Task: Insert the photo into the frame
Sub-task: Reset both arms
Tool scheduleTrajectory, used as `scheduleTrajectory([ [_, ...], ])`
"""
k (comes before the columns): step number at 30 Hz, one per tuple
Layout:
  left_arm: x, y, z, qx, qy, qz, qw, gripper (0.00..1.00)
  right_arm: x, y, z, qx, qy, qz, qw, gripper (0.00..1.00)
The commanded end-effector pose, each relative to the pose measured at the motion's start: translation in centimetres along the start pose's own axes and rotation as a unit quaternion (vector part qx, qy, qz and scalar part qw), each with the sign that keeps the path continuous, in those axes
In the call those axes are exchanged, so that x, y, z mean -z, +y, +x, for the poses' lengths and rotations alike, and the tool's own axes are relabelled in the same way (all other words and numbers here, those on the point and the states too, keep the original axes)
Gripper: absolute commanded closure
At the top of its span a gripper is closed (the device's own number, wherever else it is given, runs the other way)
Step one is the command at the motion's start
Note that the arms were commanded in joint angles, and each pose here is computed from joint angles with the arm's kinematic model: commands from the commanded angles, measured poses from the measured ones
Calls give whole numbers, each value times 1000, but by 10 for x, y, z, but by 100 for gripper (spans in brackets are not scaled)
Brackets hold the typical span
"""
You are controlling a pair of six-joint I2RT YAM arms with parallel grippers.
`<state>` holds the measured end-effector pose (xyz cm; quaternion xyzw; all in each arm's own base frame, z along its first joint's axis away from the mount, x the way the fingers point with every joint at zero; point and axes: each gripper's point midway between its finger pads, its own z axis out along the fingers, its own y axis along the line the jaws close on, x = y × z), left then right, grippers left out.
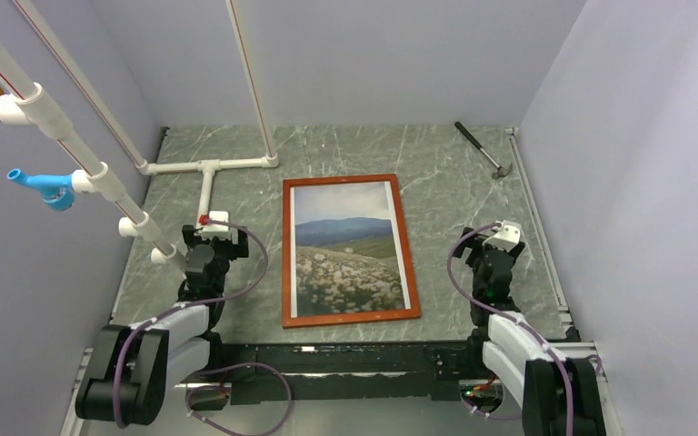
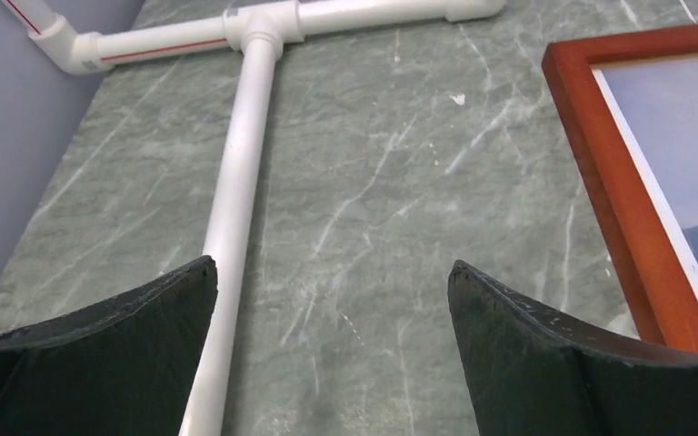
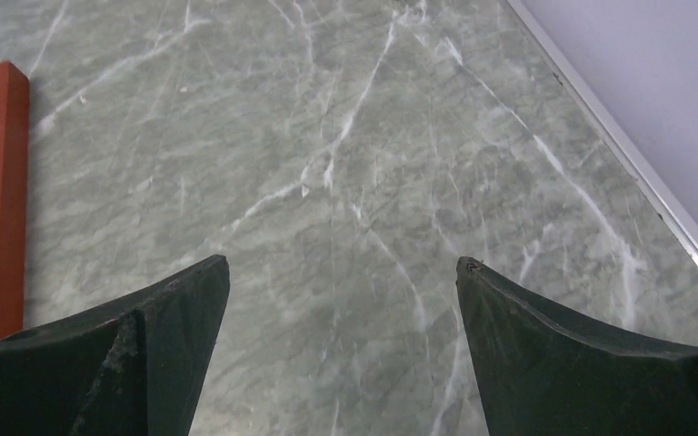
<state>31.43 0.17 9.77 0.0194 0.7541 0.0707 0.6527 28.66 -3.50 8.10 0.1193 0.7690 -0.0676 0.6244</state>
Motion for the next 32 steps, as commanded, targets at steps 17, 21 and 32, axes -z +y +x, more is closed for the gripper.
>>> scheduleTrajectory([
  [17,-48,39,-26,33,-39,-61,997,1,-62,6,-41,-29,-92,-16,995,1],
  [21,-48,39,-24,32,-35,-60,997,1,-74,6,-35,-21,-67,-10,997,0],
  [32,-51,28,-27,16,-37,-27,999,1,-81,35,-30,22,-40,-89,995,0],
])
